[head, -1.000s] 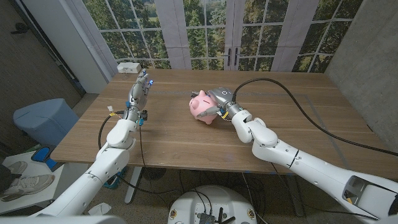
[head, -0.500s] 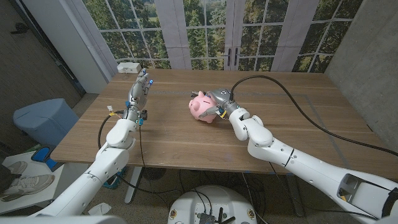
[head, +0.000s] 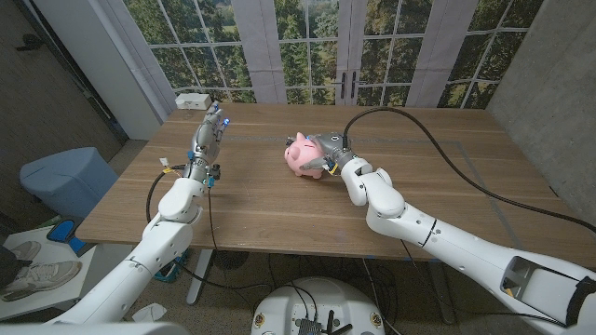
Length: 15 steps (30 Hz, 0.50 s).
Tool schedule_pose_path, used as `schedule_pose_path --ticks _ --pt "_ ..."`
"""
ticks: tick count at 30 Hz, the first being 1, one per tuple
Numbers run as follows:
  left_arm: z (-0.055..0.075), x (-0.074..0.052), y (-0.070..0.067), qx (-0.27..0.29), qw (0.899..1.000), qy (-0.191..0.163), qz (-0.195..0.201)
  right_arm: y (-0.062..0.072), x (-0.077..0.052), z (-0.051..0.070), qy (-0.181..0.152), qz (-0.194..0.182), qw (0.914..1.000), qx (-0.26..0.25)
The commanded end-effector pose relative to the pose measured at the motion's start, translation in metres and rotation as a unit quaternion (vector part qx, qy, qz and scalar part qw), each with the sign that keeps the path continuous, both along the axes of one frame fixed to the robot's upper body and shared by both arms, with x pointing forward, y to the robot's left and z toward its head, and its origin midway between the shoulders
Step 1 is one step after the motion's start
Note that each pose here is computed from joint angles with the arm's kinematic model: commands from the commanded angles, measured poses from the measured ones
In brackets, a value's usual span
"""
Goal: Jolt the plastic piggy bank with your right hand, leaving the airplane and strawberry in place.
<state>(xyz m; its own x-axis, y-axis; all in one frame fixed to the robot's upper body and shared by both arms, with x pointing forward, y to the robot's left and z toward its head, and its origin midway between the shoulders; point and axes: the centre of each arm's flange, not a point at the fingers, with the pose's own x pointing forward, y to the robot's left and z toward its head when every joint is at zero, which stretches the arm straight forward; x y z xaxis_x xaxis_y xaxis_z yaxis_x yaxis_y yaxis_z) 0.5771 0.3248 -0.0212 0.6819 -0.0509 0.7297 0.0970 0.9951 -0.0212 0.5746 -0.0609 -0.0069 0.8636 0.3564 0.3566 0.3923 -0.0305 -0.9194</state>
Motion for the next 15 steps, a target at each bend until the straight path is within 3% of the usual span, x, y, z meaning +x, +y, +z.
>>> schedule_pose_path --ticks 1,15 --pt "-0.001 -0.004 -0.001 0.001 1.000 -0.001 0.001 -0.018 -0.002 0.007 0.040 0.027 0.9976 0.051" --pt "-0.003 -0.011 -0.003 0.005 1.000 -0.002 0.001 -0.043 -0.008 0.017 0.086 0.092 0.9822 0.140"
